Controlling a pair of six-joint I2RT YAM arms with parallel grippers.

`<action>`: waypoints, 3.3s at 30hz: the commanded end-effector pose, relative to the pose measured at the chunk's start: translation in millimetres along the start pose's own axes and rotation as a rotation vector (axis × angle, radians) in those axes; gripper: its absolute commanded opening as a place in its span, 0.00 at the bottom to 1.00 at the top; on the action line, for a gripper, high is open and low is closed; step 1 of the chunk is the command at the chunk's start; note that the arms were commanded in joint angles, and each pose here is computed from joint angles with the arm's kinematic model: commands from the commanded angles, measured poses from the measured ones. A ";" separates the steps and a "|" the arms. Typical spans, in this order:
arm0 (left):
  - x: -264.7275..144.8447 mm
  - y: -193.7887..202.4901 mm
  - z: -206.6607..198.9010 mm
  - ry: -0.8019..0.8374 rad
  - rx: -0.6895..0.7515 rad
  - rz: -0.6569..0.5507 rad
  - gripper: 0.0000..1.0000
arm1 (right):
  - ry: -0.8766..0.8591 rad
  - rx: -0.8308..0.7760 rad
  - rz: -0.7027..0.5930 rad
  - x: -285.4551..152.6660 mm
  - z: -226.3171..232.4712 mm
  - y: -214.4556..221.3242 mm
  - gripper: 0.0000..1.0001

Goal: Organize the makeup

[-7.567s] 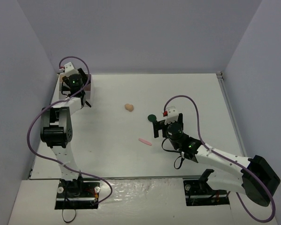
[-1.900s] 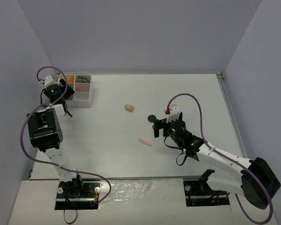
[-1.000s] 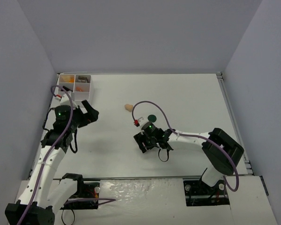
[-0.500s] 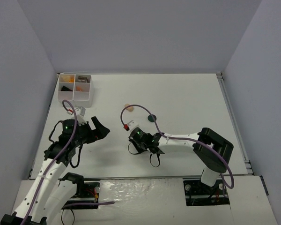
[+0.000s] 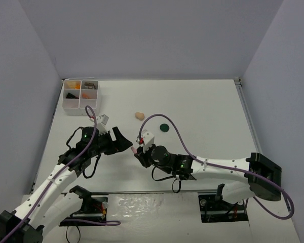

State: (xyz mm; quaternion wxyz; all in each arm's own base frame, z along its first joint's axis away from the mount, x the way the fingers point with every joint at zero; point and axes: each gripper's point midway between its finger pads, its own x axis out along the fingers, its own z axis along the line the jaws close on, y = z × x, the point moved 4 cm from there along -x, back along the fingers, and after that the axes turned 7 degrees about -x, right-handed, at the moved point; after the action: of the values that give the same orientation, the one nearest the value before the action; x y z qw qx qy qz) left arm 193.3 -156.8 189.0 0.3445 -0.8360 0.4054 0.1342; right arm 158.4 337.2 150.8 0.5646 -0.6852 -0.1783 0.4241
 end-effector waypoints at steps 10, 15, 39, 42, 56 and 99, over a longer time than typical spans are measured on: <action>-11.5 -21.7 -72.1 0.227 0.040 -0.108 0.54 | 0.020 0.073 -0.341 -23.9 -3.7 -62.5 0.00; -6.6 -18.3 -67.1 0.176 0.041 -0.100 0.44 | 0.027 0.064 -0.345 -23.7 -3.8 -64.9 0.00; 1.4 -17.8 -72.2 0.128 0.082 -0.134 0.00 | 0.114 0.035 -0.310 -18.1 -11.7 -58.8 0.62; 0.6 -26.2 -62.8 0.061 0.120 -0.187 0.00 | 0.139 0.032 -0.302 -19.7 -15.9 -57.8 0.86; -15.3 -157.2 -1.8 -0.354 0.187 -0.532 0.00 | 0.383 0.024 -0.212 -47.1 -113.0 -50.6 1.00; 3.6 -379.0 200.0 -0.752 0.157 -0.926 0.22 | 0.534 0.180 -0.174 -60.9 -180.0 -3.2 1.00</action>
State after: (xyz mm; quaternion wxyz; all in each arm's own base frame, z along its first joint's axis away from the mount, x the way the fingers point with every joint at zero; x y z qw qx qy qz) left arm 490.3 137.8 187.2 0.5416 -0.7863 -0.1087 0.2768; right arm 257.7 178.6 162.7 0.6613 -0.7177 -0.0213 0.2171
